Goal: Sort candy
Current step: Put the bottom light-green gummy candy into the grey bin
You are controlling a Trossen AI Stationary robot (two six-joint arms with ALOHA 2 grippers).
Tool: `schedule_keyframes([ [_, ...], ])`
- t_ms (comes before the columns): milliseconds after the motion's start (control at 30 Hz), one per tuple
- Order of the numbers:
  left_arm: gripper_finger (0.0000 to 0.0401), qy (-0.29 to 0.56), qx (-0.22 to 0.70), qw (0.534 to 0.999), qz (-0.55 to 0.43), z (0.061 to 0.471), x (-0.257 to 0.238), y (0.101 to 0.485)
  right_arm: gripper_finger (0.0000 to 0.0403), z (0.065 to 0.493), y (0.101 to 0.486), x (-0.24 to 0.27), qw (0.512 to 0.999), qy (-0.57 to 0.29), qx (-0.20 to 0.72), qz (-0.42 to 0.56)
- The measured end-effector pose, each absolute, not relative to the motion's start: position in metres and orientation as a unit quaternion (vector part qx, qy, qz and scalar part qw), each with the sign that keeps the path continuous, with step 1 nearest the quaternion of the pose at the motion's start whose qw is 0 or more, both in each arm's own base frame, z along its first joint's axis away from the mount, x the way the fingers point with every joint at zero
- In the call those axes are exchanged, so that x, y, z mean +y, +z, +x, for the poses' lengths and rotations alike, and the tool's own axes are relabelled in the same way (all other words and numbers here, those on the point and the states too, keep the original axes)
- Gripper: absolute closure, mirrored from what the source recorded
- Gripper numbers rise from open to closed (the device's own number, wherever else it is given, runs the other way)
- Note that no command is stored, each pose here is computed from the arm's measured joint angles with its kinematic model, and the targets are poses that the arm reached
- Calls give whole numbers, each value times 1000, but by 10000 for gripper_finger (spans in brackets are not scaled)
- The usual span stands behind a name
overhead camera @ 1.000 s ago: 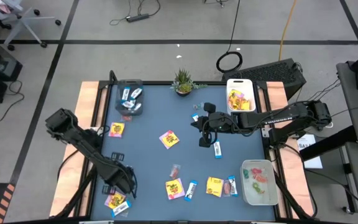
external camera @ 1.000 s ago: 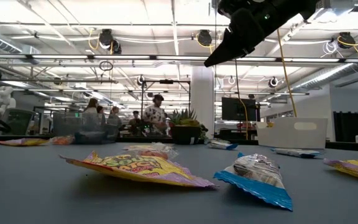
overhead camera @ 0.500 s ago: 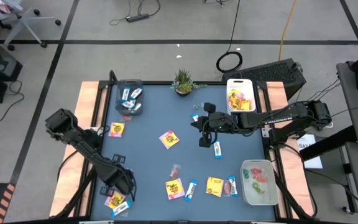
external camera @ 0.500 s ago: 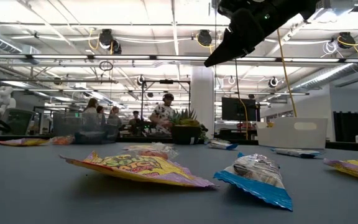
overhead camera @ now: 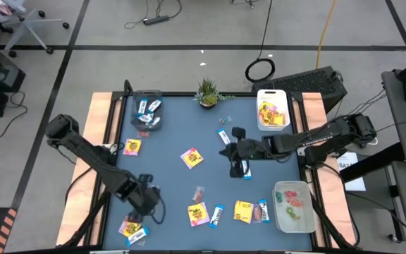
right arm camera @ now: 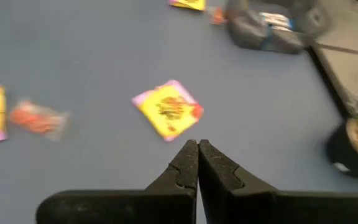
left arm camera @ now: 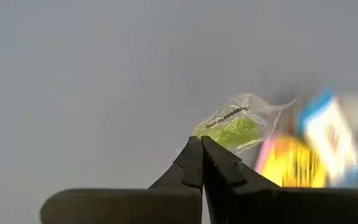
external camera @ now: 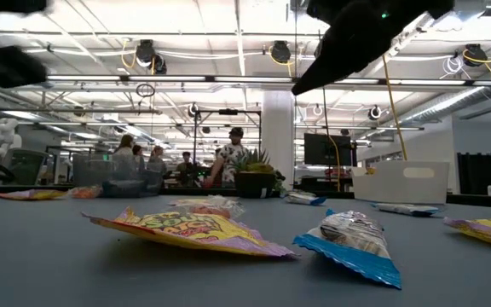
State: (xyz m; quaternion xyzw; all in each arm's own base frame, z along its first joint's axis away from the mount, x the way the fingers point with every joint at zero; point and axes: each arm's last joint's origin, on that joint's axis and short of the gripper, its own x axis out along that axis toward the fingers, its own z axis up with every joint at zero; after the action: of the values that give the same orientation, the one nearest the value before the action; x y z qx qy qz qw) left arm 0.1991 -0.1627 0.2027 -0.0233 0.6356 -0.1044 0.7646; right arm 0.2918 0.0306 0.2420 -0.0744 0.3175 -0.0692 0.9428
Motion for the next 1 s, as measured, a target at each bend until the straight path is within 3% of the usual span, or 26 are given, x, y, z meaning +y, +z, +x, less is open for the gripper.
schedule_keyframes([
  [233, 400, -7, 457, 887, -71, 246, -140, 220, 403, 284, 229, 72, 968, -42, 233, -84],
  [400, 400, 36, 342, 934, -95, 272, -112, 219, 391, 282, 219, 93, 977, -46, 181, -105],
  [667, 401, -18, 219, 958, -184, 292, -74, 216, 287, 297, 210, 112, 985, -36, 111, -126],
  [833, 401, -36, 201, 959, -196, 295, -69, 217, 213, 301, 209, 112, 985, -52, 95, -133],
  [1000, 401, -36, 195, 960, -198, 296, -69, 217, 183, 302, 212, 114, 988, -16, 79, -133],
])
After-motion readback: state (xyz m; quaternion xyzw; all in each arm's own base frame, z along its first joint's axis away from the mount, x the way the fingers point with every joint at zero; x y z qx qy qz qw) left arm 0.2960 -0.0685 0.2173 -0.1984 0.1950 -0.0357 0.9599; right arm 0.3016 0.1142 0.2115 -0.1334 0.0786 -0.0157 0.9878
